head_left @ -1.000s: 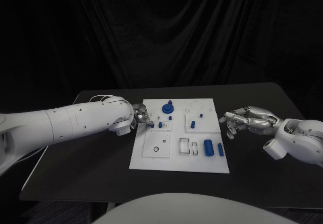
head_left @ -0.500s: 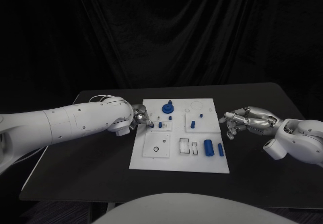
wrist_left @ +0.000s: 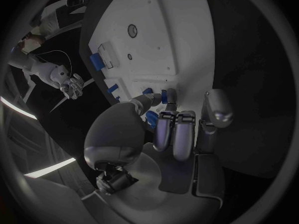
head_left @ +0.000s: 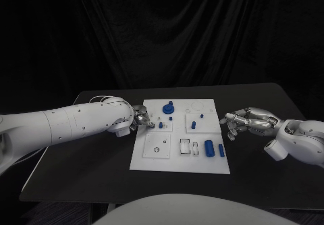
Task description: Assemble the parts on the task board
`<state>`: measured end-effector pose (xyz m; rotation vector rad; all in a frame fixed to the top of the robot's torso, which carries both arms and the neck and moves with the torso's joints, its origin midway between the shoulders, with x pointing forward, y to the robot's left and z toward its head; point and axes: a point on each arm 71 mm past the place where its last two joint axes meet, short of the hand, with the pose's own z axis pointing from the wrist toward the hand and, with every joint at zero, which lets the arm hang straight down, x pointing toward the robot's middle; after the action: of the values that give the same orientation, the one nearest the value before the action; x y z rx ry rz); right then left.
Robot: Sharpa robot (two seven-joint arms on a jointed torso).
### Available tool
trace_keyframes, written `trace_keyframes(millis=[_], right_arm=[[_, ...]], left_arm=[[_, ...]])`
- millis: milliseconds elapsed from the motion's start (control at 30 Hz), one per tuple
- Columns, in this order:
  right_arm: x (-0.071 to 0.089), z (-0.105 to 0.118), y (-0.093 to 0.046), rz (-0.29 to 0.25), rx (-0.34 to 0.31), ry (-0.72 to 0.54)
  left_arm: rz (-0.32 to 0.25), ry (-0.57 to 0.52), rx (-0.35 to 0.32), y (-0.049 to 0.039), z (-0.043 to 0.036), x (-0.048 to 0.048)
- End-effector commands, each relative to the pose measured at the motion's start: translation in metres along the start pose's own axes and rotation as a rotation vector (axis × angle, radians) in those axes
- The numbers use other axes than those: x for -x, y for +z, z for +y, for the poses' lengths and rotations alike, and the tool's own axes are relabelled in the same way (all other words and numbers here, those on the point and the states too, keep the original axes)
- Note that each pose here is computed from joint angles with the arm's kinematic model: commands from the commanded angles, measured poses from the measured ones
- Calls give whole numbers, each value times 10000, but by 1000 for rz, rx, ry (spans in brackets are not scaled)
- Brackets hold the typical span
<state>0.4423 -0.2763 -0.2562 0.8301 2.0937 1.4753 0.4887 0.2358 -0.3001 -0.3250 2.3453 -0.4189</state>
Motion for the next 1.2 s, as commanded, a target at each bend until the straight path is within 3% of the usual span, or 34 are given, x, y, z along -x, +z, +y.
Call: trace_keyframes(millis=[33,900,1200], right_arm=[[-17,-19,0,13,-16,5],[-27,-22,15,24,-23,6],[-30,-24,19,28,-25,7]], left_arm=[[36,6,-35,18,-43,-65],[2,-2,-35,76,-45,-5],[-27,-10,-63,79,-69,15]])
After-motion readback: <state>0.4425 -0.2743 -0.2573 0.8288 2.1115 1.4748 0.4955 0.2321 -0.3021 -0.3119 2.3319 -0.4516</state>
